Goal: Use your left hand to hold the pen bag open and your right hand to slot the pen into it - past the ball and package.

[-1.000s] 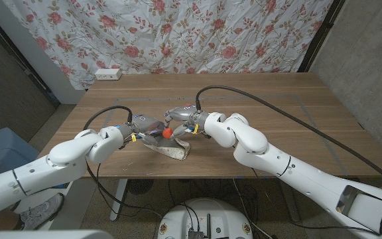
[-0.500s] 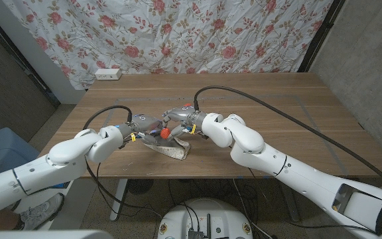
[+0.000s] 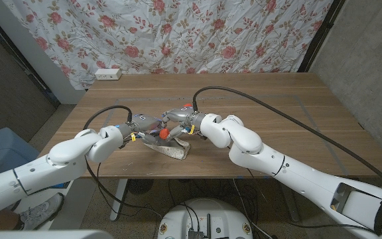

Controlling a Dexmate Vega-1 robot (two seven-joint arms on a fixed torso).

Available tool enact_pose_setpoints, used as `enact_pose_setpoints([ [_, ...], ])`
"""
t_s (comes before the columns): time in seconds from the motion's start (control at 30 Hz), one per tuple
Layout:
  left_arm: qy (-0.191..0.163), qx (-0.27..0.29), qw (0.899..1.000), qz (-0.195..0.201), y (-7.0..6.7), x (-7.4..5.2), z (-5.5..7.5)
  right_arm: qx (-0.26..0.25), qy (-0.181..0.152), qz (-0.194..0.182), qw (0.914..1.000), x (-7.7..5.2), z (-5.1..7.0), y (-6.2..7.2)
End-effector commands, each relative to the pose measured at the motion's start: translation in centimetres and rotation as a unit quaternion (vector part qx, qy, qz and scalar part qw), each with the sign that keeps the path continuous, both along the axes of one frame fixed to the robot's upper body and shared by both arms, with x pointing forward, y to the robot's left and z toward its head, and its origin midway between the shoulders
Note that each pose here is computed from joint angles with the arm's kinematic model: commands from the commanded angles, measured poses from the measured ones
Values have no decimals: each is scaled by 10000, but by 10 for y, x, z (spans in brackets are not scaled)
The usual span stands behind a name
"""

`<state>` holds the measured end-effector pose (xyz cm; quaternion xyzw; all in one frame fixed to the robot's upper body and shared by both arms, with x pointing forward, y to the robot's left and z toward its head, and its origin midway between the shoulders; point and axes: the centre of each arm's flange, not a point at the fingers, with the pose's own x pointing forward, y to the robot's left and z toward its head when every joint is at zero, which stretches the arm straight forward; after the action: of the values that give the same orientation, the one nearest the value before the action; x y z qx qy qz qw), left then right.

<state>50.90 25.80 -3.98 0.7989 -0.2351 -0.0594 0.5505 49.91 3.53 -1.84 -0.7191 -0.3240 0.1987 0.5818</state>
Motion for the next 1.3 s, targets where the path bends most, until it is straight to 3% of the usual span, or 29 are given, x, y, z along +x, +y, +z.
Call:
enact_pose_setpoints([
  [0.03,-60,-6,10000,-5,0,0,-1,-2,-2,-4,10000,1,0,4],
  [1.3,-47,-65,10000,-25,5,9,1,-72,218,-12,9997,9,5,8],
])
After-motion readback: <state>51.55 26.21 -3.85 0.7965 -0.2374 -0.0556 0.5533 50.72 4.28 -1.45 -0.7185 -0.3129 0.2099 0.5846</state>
